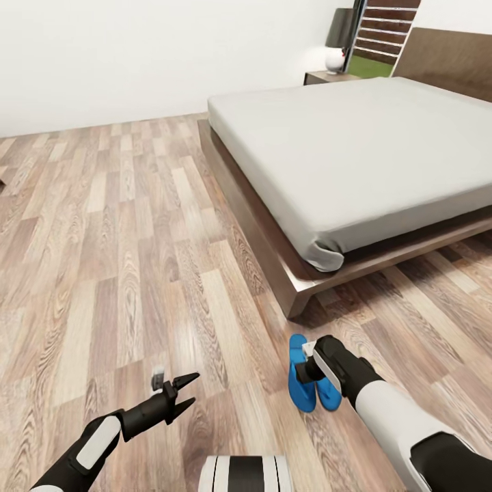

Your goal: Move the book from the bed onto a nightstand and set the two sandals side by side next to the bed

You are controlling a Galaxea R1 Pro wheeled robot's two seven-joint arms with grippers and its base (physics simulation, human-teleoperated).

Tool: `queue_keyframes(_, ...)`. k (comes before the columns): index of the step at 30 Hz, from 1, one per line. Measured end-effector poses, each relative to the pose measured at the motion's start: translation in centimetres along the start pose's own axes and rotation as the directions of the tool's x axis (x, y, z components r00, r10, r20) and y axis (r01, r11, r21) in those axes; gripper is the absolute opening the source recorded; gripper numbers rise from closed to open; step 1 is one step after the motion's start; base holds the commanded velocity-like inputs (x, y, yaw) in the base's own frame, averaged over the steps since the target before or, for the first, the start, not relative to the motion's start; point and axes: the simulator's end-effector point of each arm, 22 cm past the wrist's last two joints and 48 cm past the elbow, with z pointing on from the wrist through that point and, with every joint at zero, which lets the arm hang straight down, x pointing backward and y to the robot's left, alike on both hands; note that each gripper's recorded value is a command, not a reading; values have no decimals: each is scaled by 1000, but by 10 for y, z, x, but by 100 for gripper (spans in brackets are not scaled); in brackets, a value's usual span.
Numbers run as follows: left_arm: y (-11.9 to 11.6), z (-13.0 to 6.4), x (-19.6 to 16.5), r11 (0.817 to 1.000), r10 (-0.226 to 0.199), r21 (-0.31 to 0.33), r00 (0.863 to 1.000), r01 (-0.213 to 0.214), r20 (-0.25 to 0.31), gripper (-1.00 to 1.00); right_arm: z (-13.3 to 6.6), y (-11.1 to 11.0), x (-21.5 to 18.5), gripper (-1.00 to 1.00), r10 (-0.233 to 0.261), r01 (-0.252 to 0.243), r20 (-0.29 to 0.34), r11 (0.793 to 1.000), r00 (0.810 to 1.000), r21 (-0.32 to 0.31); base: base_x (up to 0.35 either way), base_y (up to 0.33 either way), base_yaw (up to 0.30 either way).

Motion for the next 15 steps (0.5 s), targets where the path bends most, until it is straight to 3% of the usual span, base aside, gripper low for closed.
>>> queue_keyframes(15, 31, 4, 6, 998, -51, -36, 999, 50, -18, 100, 23, -2, -2, -100, 2, -2, -27, 1000, 1000, -6, 0, 0, 0)
